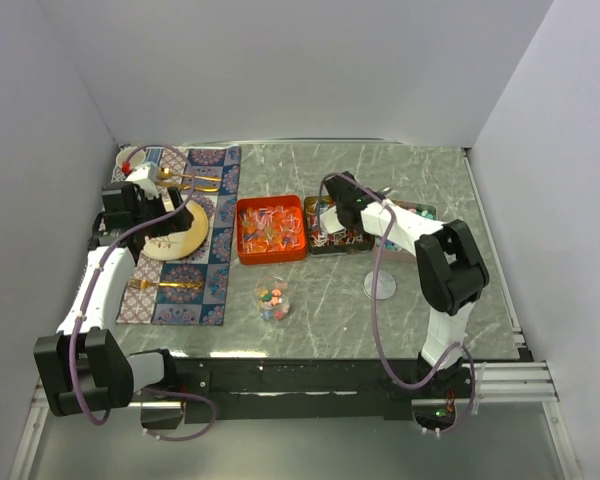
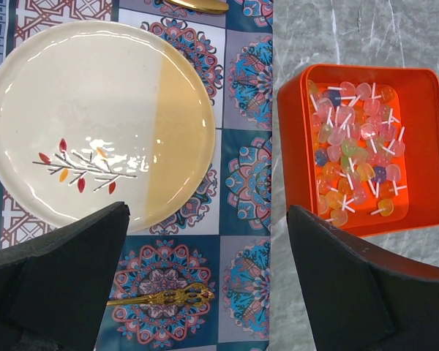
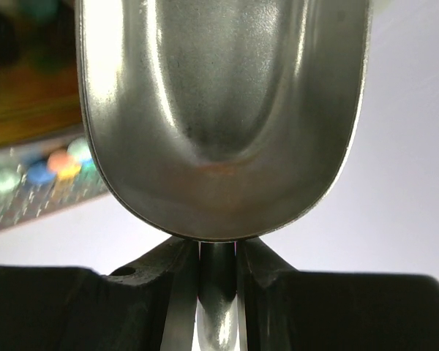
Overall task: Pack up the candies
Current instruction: Scoop the fake candies from the storage box.
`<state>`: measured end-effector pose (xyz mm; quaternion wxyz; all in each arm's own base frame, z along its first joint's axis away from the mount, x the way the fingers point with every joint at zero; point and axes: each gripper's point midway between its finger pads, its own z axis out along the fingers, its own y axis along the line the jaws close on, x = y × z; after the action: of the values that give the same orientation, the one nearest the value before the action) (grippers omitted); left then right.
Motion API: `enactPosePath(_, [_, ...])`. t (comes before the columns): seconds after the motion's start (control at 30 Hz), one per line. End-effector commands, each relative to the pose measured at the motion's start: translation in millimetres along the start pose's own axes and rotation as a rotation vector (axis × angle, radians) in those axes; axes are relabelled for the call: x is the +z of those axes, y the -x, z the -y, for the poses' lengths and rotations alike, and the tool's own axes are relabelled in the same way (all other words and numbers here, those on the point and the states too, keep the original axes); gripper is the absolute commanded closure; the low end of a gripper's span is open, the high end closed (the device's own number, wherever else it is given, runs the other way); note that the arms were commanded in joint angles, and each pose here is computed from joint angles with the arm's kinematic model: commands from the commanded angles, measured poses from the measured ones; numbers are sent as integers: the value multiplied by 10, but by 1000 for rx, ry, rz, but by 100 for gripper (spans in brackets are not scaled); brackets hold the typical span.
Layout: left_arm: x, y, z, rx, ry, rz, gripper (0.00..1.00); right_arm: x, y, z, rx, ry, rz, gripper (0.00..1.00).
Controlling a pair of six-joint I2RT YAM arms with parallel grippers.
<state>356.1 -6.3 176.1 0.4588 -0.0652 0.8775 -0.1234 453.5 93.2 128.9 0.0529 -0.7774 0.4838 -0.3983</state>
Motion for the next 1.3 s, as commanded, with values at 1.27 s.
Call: enactPosePath(1.27, [118,105,-296,-19,86,-19,4,-80,1249,-542,-150,456,694,100])
